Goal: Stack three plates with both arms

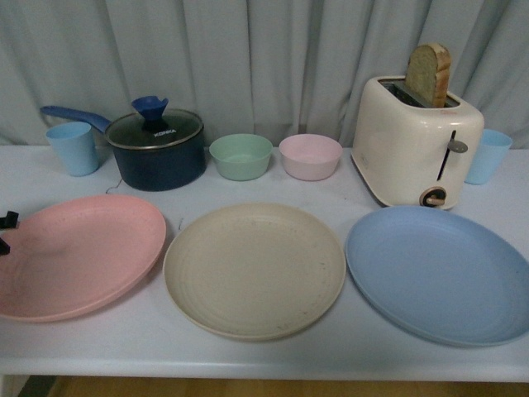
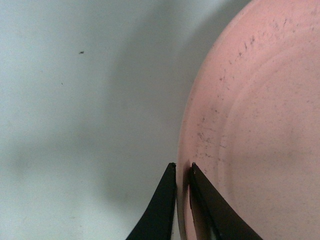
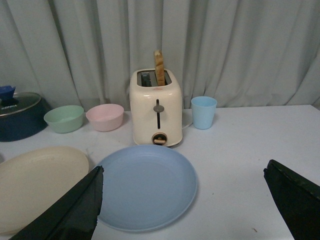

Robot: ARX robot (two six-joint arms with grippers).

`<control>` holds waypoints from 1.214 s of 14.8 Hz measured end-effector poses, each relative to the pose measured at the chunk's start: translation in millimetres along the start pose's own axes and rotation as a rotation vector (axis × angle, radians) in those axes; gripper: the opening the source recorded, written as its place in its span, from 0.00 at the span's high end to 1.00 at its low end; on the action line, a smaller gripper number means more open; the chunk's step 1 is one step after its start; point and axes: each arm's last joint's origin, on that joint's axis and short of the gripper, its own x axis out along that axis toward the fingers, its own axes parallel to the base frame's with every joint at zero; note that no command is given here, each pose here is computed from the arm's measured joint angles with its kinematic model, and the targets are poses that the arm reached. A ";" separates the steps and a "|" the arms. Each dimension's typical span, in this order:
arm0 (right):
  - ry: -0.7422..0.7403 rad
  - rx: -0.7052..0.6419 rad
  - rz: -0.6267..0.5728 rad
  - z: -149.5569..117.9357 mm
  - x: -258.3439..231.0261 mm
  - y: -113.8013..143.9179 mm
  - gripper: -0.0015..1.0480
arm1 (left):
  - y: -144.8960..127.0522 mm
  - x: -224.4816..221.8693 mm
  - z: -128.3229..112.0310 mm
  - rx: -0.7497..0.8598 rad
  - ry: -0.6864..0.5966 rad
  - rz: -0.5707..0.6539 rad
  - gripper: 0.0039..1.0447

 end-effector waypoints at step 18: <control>0.000 0.000 0.000 0.0 0.0 0.0 0.06 | -204.0 -98.5 7.9 0.107 -0.112 -0.015 0.98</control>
